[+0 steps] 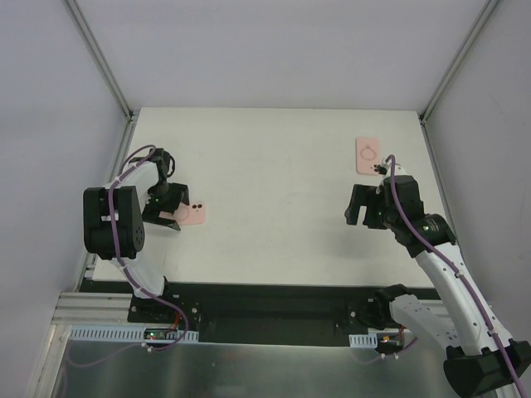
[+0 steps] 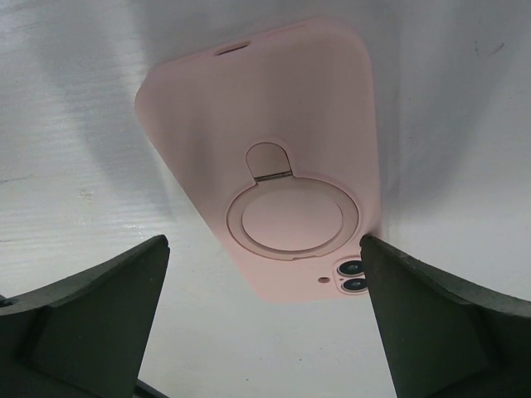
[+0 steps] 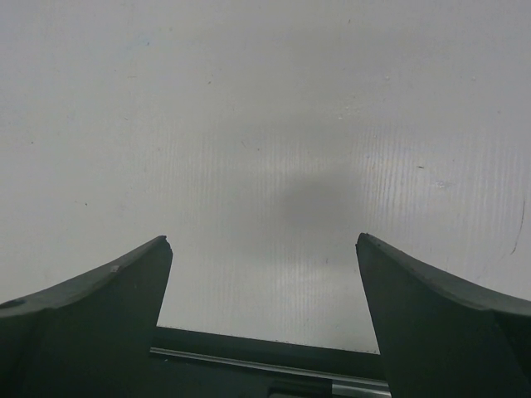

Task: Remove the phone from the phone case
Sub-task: Pick up the phone at the center of the board.

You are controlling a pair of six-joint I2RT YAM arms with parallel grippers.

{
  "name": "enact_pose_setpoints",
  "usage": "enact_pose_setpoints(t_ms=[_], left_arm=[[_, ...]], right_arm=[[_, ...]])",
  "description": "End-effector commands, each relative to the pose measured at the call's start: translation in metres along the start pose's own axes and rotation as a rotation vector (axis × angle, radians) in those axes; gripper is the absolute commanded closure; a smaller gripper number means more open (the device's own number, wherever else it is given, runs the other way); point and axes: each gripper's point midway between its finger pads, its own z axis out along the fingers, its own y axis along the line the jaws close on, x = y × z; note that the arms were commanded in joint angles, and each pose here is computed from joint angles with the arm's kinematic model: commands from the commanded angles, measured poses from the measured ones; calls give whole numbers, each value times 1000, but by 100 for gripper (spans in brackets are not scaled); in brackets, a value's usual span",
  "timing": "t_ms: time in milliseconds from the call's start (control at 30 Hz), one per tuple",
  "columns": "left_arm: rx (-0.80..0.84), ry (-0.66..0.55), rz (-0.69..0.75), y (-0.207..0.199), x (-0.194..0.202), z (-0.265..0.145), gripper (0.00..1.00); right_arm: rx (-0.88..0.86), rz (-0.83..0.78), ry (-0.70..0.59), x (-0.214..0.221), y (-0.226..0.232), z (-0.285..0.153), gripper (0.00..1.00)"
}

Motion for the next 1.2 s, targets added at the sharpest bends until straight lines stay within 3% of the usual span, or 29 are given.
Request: enact_pose_setpoints(t_ms=[0,200,1000,1067,1167], left_arm=[[-24,-51,-72,7,-9,0,1],[39,-86,-92,2,-15,-9,1],[-49,-37,-173,5,-7,20,3],[-53,-27,-173,6,-5,21,8],[-68,-10,-173,10,-1,24,31]], right_arm=[[-28,-1,-6,0,5,-2,4],[-41,9,8,5,7,0,4],[-30,25,28,26,0,-7,4],[-31,27,28,27,-1,-7,4],[-29,29,32,29,-1,-8,4]])
